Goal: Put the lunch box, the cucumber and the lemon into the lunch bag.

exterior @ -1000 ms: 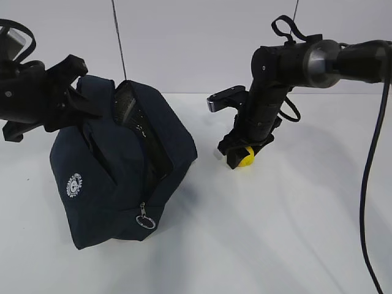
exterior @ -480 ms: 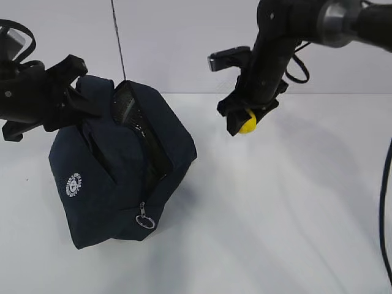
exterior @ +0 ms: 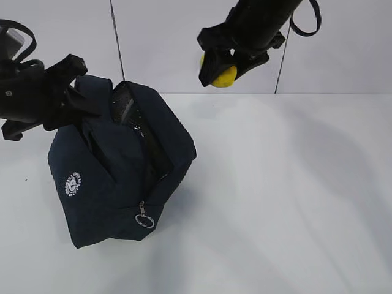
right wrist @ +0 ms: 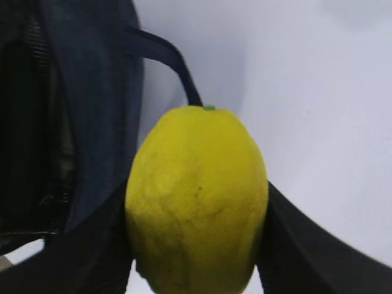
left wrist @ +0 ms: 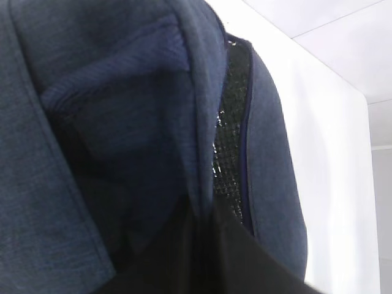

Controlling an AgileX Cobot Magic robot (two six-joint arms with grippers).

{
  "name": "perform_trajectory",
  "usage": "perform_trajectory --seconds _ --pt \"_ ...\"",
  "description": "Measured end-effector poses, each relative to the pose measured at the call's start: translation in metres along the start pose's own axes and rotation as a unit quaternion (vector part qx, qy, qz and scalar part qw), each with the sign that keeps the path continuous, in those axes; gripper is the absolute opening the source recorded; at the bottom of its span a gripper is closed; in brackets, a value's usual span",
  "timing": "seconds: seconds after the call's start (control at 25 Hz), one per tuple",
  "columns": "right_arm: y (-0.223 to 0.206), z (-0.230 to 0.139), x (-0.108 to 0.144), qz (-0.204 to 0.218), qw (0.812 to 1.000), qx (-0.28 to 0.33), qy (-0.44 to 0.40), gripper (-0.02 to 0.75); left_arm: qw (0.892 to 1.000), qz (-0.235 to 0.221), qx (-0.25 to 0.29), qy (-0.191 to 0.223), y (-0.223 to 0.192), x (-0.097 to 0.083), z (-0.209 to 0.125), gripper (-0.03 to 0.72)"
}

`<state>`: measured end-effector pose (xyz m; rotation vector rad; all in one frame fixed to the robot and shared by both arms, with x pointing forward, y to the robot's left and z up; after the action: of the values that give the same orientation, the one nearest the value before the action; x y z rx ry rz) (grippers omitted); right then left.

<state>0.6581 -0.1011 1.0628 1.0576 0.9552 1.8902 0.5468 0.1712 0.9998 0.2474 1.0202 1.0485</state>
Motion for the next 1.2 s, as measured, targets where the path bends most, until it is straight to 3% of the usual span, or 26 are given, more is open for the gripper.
perform_trajectory --seconds 0.28,0.44,0.72,0.96,1.2 --pt "-0.017 -0.019 0.074 0.036 0.997 0.026 0.064 0.435 1.000 0.000 0.000 0.000 0.000 0.000 0.000 0.007" --pt "-0.031 -0.027 0.097 0.050 0.994 0.039 0.084 0.435 1.000 0.000 0.000 0.000 0.000 0.000 0.000 0.007" --pt "-0.075 -0.026 0.093 0.052 0.995 0.049 0.071 0.447 1.000 0.000 0.000 0.000 0.000 0.000 0.000 0.007" --pt "-0.089 -0.023 0.092 0.057 0.995 0.040 0.078 0.614 1.000 0.000 0.001 0.000 0.000 0.000 0.000 0.007" --pt "-0.084 -0.022 0.092 0.051 0.993 0.041 0.097 0.636 1.000 -0.003 0.004 0.000 0.000 -0.001 -0.001 0.007"
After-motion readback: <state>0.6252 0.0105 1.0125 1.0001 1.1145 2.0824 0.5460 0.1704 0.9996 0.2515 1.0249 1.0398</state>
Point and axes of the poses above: a point on each arm's last joint axis where the gripper is mounted, y pointing back along that axis away from the gripper, x along the wrist's bending axis when the last joint is at zero, z = x × y, the point moved 3 cm from there along -y, pointing out along that axis toward the gripper, and after that the axes turned 13 degrees about -y, right-handed, at the moved point
